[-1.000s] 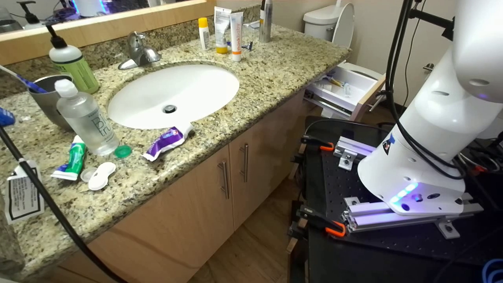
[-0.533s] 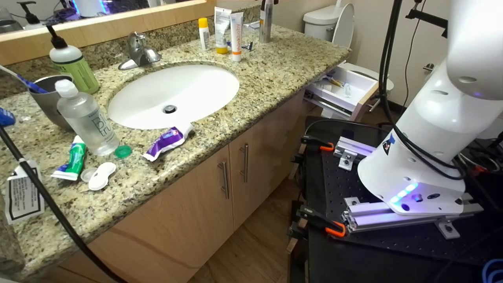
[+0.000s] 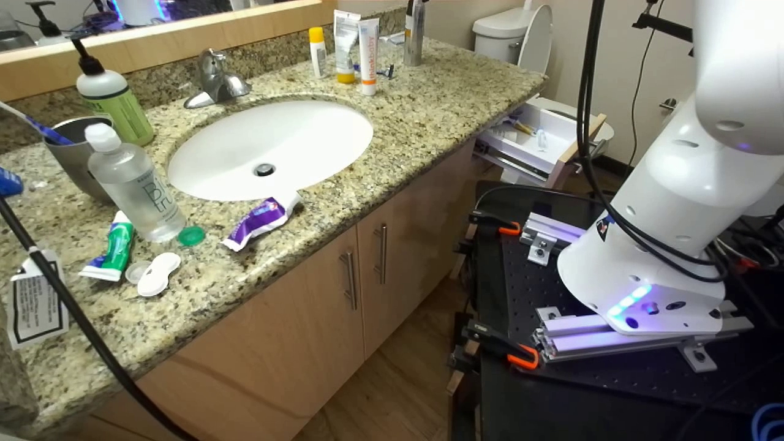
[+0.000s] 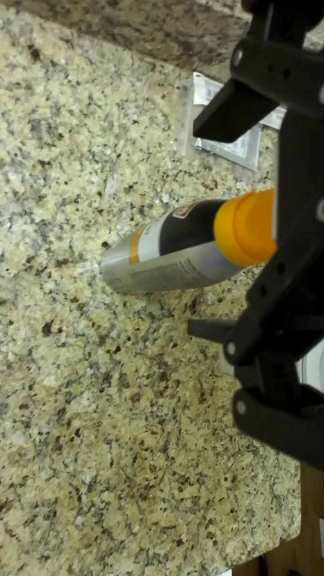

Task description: Pick the bottle and move it to the left

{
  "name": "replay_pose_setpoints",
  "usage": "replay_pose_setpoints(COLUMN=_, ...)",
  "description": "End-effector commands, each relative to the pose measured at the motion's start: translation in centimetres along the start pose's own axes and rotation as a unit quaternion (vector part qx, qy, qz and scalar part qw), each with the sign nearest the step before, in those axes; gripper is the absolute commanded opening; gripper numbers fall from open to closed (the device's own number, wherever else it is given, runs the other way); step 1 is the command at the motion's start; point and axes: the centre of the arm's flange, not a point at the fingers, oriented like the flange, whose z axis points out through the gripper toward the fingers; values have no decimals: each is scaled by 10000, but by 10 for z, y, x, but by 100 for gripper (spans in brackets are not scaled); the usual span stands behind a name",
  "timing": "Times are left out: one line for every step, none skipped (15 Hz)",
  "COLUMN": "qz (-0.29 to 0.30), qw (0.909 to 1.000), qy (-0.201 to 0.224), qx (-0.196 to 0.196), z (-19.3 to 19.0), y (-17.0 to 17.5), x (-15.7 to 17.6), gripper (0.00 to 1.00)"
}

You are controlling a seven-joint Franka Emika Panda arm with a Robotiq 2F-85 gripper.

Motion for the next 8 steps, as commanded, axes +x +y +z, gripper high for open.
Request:
replay_pose_setpoints(qz=47, qw=10000, qy=53, qx=39, z=-3, y=0, x=3, gripper=100)
replay_pose_setpoints(qz=69, qw=9999, qy=74, qx=52, z=-4, y=0, x=5, gripper=100)
replay_pose_setpoints(qz=88, qw=9998, qy=70, qx=-159, z=4, y=0, x=7, gripper=100)
replay_pose_setpoints(qz=55, qw=9995, qy=40, qx=-312, z=8, y=1, x=7, gripper=100)
replay_pose_setpoints(qz=19, qw=9987, qy=7, qx=-513, z=17, y=4, x=7, gripper=100)
replay_pose_setpoints(qz=36, qw=9997, qy=35, qx=-238, z=6, y=5, x=4, gripper=100)
replay_pose_setpoints(qz=24, qw=9994, qy=25, qx=-348, z=11, y=7, x=3, gripper=100)
replay_pose_setpoints(qz=18, qw=9992, qy=23, qx=-397, z=15, y=7, x=3, gripper=100)
